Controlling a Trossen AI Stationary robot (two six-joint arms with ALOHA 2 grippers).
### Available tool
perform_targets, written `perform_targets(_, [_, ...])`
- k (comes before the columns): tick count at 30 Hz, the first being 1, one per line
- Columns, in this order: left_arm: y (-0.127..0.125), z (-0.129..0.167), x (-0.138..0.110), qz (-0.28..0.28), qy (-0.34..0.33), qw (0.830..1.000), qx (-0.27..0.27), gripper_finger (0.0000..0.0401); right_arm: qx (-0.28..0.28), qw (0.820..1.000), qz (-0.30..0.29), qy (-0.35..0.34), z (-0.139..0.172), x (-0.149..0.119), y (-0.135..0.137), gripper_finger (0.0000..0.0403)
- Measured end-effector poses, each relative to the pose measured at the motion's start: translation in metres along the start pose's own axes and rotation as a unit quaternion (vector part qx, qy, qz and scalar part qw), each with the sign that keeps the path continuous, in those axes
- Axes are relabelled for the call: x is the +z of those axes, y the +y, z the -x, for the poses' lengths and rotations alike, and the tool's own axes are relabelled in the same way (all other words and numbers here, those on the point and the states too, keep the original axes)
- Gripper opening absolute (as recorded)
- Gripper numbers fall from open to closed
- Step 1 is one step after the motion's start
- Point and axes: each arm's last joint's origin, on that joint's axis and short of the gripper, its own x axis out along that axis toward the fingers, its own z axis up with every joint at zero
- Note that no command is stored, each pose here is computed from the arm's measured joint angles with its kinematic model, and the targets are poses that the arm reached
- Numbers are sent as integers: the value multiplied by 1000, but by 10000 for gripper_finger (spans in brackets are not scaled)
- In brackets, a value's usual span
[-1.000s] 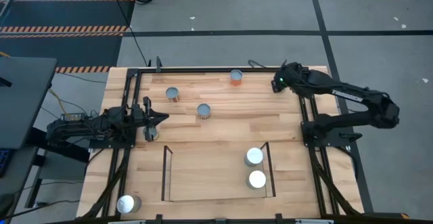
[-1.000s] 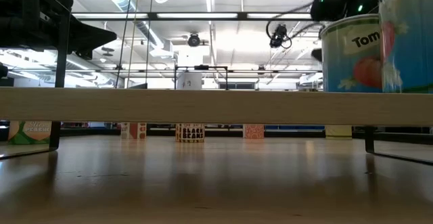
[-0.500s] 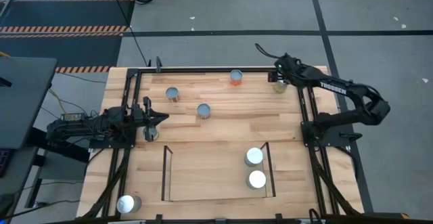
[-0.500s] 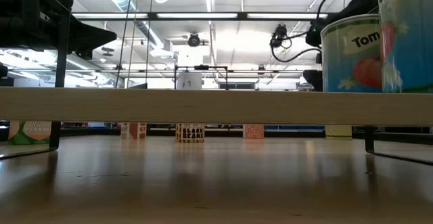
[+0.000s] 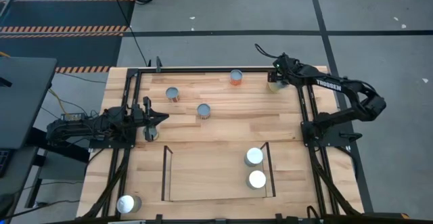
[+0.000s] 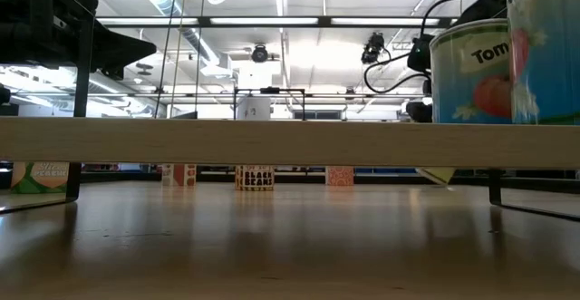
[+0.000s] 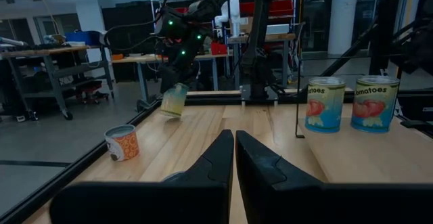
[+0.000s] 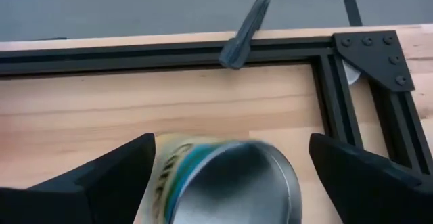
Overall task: Pick and place cans onto a shelf
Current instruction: Put the canned carrots on the shelf
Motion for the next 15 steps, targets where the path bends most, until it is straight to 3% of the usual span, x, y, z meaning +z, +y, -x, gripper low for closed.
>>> perform_targets(15, [0, 0, 0, 0, 0, 1000, 0, 25, 54, 998, 43, 6, 9, -6, 11, 399])
